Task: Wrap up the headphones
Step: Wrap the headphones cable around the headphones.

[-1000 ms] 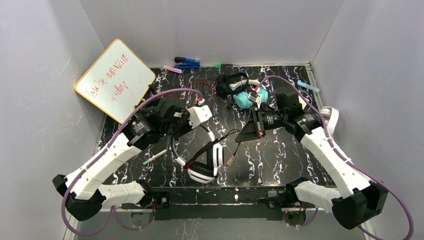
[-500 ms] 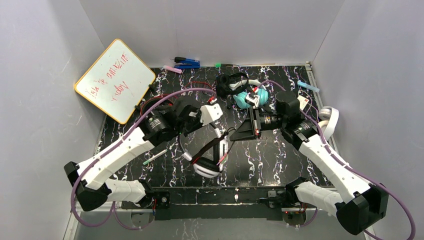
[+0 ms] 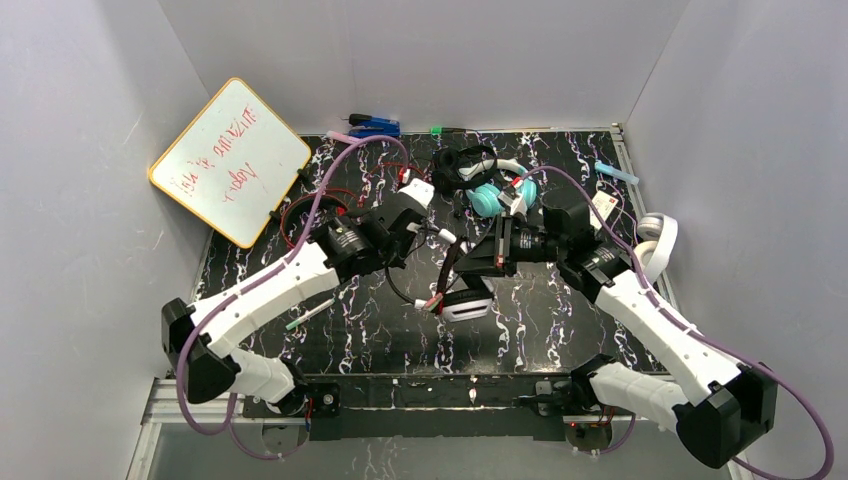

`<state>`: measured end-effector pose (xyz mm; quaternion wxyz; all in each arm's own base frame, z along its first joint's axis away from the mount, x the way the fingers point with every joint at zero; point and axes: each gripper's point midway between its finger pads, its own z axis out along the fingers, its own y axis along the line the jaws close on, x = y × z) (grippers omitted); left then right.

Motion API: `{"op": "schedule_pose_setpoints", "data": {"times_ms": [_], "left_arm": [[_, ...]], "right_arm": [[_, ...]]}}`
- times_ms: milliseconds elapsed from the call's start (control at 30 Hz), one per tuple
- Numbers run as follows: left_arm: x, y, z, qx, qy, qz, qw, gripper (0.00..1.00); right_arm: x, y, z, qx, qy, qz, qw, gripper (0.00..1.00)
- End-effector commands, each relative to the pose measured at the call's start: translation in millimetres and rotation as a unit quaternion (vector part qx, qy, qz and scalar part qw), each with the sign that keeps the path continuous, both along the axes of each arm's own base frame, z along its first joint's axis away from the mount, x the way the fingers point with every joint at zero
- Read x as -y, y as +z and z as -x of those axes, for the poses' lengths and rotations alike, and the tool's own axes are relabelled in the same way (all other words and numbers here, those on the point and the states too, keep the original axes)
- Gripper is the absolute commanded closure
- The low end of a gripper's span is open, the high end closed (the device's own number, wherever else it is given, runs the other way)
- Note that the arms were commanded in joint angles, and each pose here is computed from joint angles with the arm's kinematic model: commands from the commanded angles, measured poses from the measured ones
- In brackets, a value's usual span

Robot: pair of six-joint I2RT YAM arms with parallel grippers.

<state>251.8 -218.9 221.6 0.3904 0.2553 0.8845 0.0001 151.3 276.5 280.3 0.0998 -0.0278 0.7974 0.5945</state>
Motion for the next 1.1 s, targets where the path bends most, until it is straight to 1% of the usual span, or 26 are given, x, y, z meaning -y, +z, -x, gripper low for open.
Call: {"op": "schedule_pose_setpoints", "data": {"times_ms": [0, 67, 233, 333, 467, 500, 567, 733, 800, 867, 933, 1067], "left_arm": [[4.3, -5.2, -9.1, -0.004, 0.134, 0.075, 0.988, 1.00], [7.3, -9.8, -10.9, -0.012, 0.160, 0.085, 0.983, 1.00], [19.3, -13.9, -12.5, -0.028, 0.178, 0.110, 0.977, 1.00], [22.2, -10.3, -14.0, -0.025, 0.187, 0.128, 0.974, 1.00], [26.1, -6.9, -14.1, -0.023, 0.190, 0.154, 0.969, 1.00], [26.4, -7.6, -13.9, -0.023, 0.190, 0.157, 0.969, 1.00], [27.8, -11.0, -12.3, -0.028, 0.188, 0.159, 0.969, 1.00], [39.4, -17.5, -8.6, -0.048, 0.175, 0.180, 0.967, 1.00], [46.6, -17.4, -6.4, -0.059, 0.167, 0.195, 0.965, 1.00], [54.6, -15.8, -2.7, -0.073, 0.155, 0.209, 0.963, 1.00], [62.1, -13.3, 1.8, -0.090, 0.148, 0.225, 0.959, 1.00], [76.3, -4.6, 10.3, -0.116, 0.138, 0.273, 0.945, 1.00]], "right_arm": [[-9.1, -8.2, -6.3, 0.032, -0.026, 0.028, 0.999, 0.99], [-13.1, -20.8, -11.2, 0.034, -0.042, 0.062, 0.997, 0.99], [-25.5, -50.6, -19.3, 0.057, -0.061, 0.131, 0.988, 0.99], [-30.6, -70.3, -26.4, 0.078, -0.071, 0.183, 0.977, 0.96], [-34.0, -96.0, -33.4, 0.099, -0.073, 0.249, 0.961, 0.88], [-34.7, -100.2, -34.1, 0.107, -0.075, 0.262, 0.956, 0.86], [-35.2, -106.8, -36.3, 0.125, -0.079, 0.287, 0.946, 0.86], [-20.8, -128.5, -51.5, 0.175, -0.123, 0.377, 0.901, 0.92], [-15.4, -134.7, -57.5, 0.188, -0.141, 0.395, 0.888, 0.94], [-10.6, -138.6, -62.8, 0.197, -0.160, 0.401, 0.880, 0.96], [-6.7, -140.5, -68.1, 0.204, -0.178, 0.402, 0.875, 0.98], [-1.9, -141.9, -74.5, 0.209, -0.206, 0.400, 0.868, 0.99]]}}
